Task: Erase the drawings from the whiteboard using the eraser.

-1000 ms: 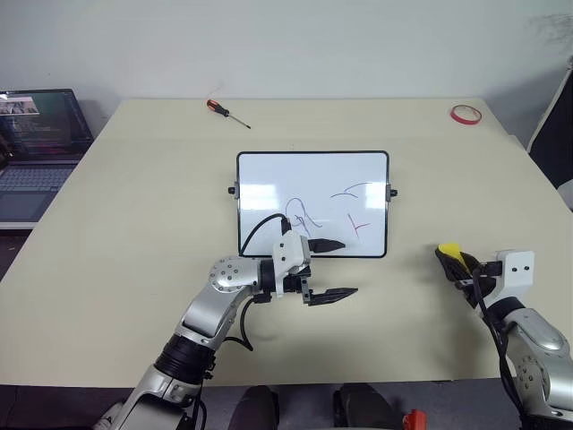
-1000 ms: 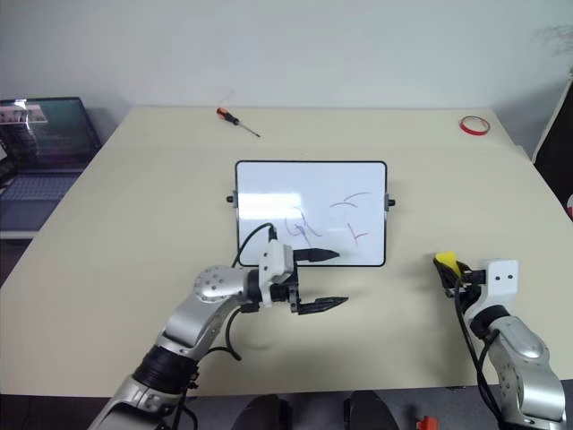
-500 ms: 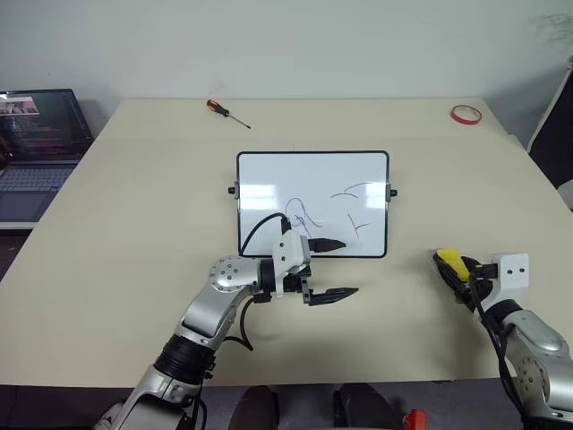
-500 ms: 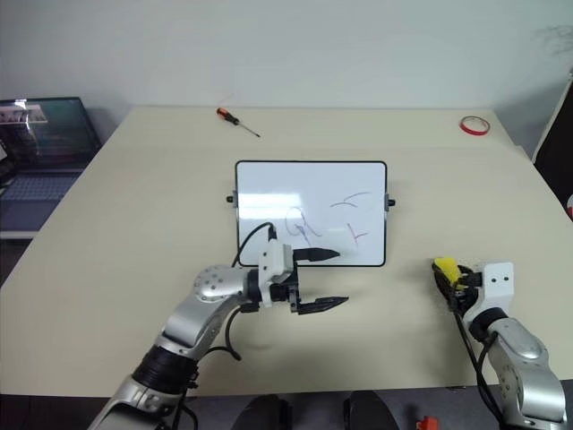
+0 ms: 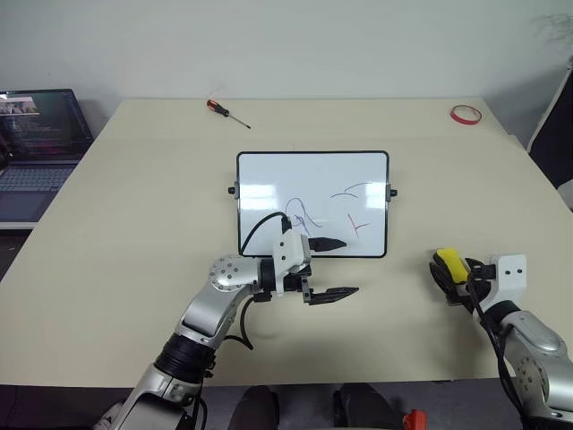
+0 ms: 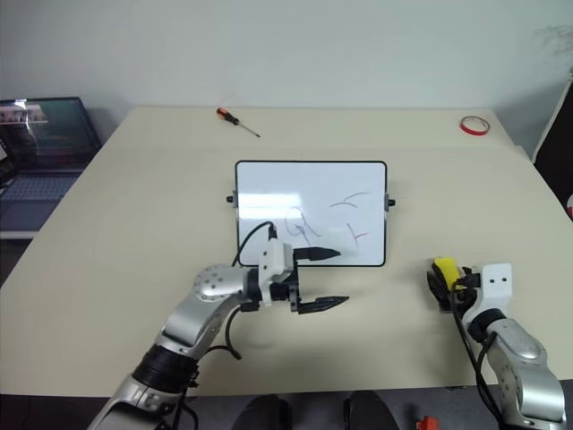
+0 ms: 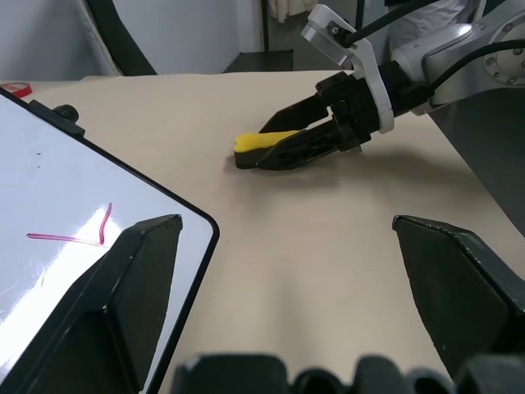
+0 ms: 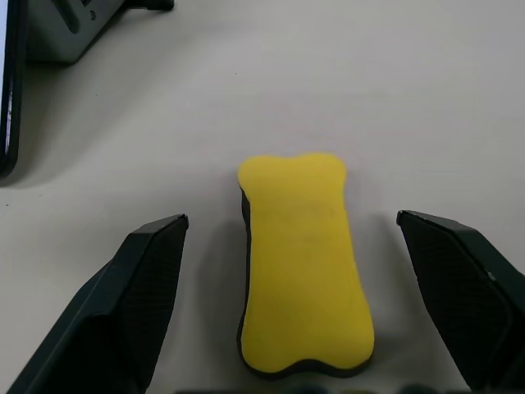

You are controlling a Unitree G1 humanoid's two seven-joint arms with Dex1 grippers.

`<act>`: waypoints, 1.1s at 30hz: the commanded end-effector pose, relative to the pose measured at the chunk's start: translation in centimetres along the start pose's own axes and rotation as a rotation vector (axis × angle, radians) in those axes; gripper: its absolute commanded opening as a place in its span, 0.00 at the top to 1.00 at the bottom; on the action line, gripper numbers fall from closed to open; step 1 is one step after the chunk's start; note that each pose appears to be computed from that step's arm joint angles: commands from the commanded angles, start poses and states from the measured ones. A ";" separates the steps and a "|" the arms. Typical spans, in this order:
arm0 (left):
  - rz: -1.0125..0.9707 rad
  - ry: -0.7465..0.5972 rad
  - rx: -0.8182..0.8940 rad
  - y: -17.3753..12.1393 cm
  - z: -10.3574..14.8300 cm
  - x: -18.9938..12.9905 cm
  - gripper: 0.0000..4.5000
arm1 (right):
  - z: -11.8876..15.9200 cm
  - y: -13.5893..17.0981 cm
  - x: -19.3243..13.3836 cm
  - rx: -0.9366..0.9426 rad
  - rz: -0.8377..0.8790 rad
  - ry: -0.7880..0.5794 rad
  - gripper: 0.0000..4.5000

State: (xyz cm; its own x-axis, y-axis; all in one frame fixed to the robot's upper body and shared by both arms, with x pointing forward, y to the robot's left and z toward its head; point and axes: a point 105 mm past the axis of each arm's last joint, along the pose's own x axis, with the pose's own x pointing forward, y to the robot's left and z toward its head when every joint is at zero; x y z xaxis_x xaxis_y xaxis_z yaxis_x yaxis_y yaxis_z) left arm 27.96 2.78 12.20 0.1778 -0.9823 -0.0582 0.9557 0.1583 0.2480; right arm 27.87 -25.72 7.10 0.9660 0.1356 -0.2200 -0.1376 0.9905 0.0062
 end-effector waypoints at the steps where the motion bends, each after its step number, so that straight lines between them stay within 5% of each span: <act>1: -0.004 -0.043 0.053 0.2 1.6 0.1 0.00 | 0.5 0.1 0.0 0.003 0.002 -0.020 0.01; 4: -0.003 -0.043 0.058 0.2 1.6 0.1 0.00 | 0.5 0.2 0.1 0.008 0.006 -0.022 0.01; 7: -0.002 -0.046 0.060 0.2 1.7 0.1 0.00 | 0.6 0.3 0.1 0.012 0.007 -0.029 0.13; 15: -0.005 -0.047 0.059 0.1 1.7 0.2 0.00 | 0.8 -0.1 0.0 0.009 -0.009 -0.035 0.72; 33: 0.081 -0.023 0.083 1.1 1.5 -0.3 0.00 | 2.6 0.4 0.4 -0.088 -0.014 -0.102 0.72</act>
State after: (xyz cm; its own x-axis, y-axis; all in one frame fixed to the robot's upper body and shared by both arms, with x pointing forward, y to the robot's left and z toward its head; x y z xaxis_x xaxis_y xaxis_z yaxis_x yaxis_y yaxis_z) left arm 28.48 2.92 12.36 0.2237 -0.9731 -0.0543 0.9421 0.2017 0.2678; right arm 28.42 -25.74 7.64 0.9753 0.1119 -0.1904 -0.1189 0.9926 -0.0257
